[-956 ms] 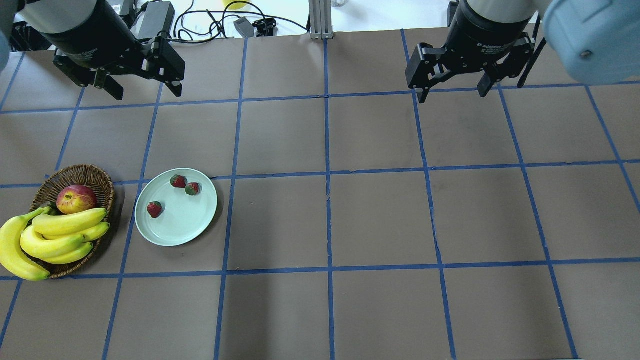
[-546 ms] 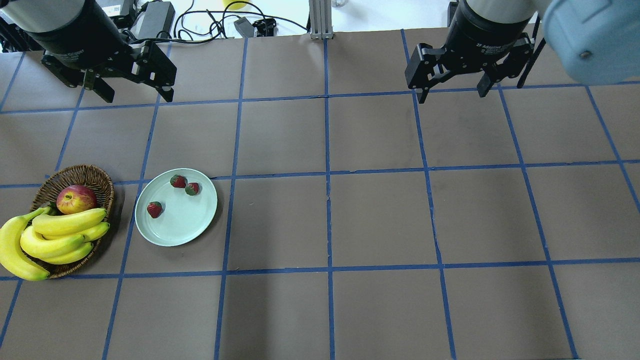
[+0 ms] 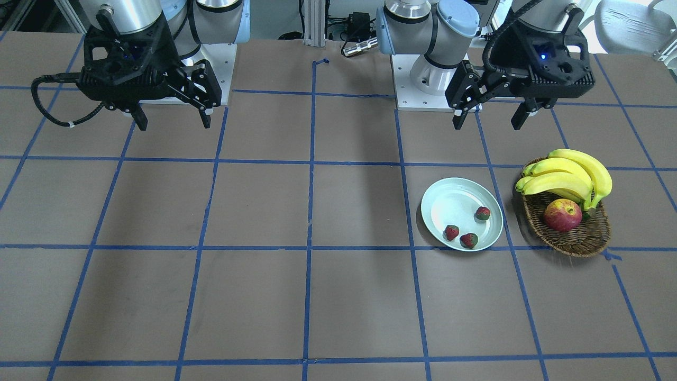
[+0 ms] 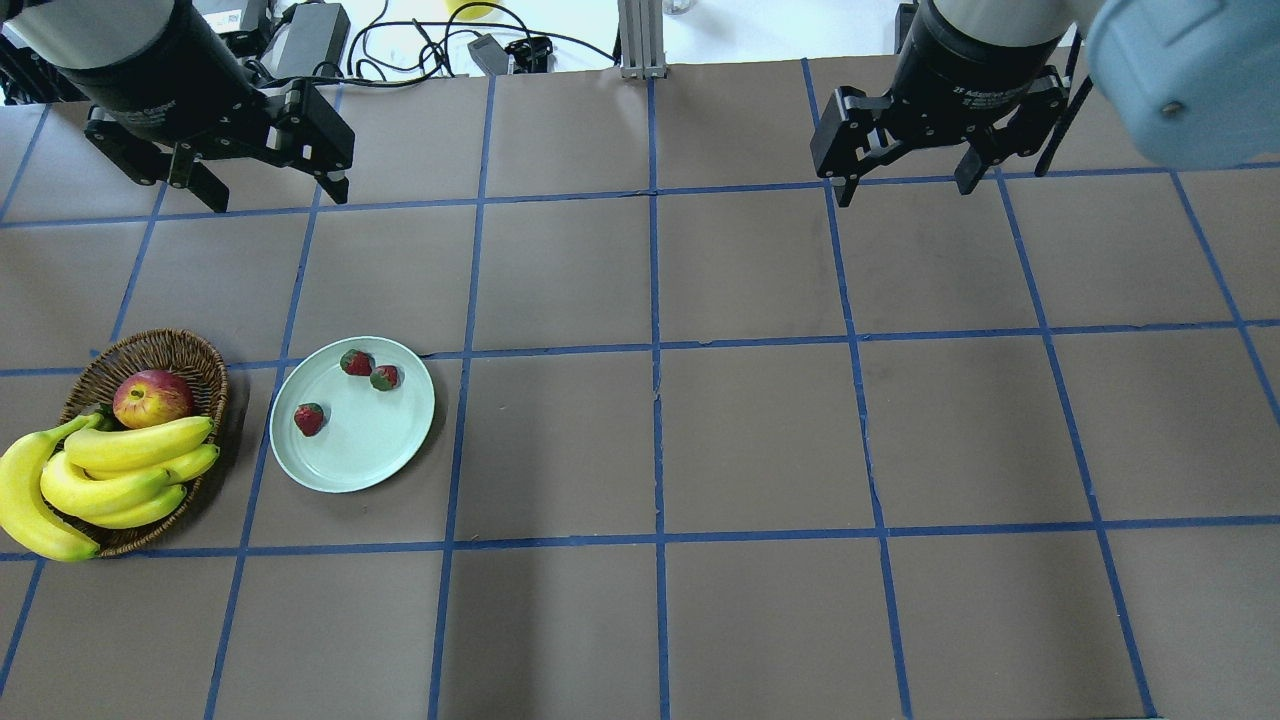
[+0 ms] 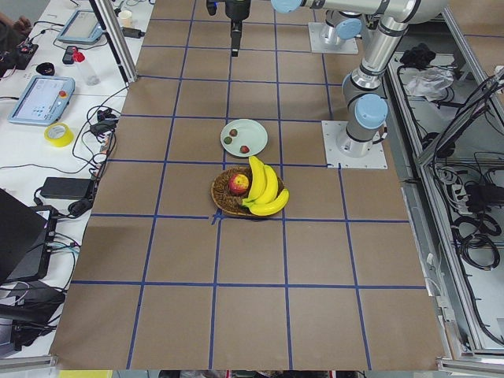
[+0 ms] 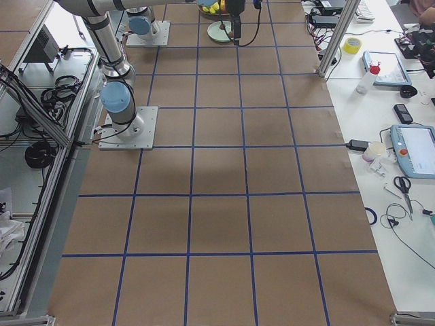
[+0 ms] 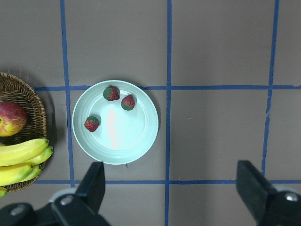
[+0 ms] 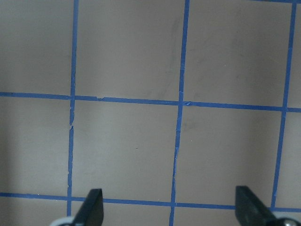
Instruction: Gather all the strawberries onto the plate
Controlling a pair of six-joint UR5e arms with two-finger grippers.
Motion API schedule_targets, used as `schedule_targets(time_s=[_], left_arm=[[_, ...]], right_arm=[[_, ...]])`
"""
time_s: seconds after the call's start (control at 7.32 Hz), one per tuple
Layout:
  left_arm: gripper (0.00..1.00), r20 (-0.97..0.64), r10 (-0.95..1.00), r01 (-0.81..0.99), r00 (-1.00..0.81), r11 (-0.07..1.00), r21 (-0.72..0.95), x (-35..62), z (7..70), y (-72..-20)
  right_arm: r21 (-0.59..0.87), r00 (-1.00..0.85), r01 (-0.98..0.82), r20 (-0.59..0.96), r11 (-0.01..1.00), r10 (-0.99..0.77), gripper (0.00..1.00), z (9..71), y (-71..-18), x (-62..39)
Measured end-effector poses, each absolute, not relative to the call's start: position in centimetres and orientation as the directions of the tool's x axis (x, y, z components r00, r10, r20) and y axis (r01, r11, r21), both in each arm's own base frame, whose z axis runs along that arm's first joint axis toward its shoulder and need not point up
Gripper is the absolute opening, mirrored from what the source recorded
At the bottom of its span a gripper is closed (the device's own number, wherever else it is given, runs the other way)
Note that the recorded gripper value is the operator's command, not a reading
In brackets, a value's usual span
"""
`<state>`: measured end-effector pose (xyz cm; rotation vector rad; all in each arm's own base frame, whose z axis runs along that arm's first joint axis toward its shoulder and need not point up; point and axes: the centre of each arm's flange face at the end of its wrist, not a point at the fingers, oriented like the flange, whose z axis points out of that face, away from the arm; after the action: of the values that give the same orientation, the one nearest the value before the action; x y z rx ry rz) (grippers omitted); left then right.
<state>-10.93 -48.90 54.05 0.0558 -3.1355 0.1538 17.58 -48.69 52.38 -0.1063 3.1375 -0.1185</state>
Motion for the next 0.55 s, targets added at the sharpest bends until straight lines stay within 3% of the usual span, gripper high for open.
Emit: schedule_targets(time_s=[0.55], left_arm=[[1.0,-0.017,-0.036,-0.034,-0.999,0.995,-0.09,-10.95,53.63,-48.67]], right_arm=[[-0.075,-0.998,-0.068,0.004,0.995,-0.067,1.0,52.42,-48.65,17.54]])
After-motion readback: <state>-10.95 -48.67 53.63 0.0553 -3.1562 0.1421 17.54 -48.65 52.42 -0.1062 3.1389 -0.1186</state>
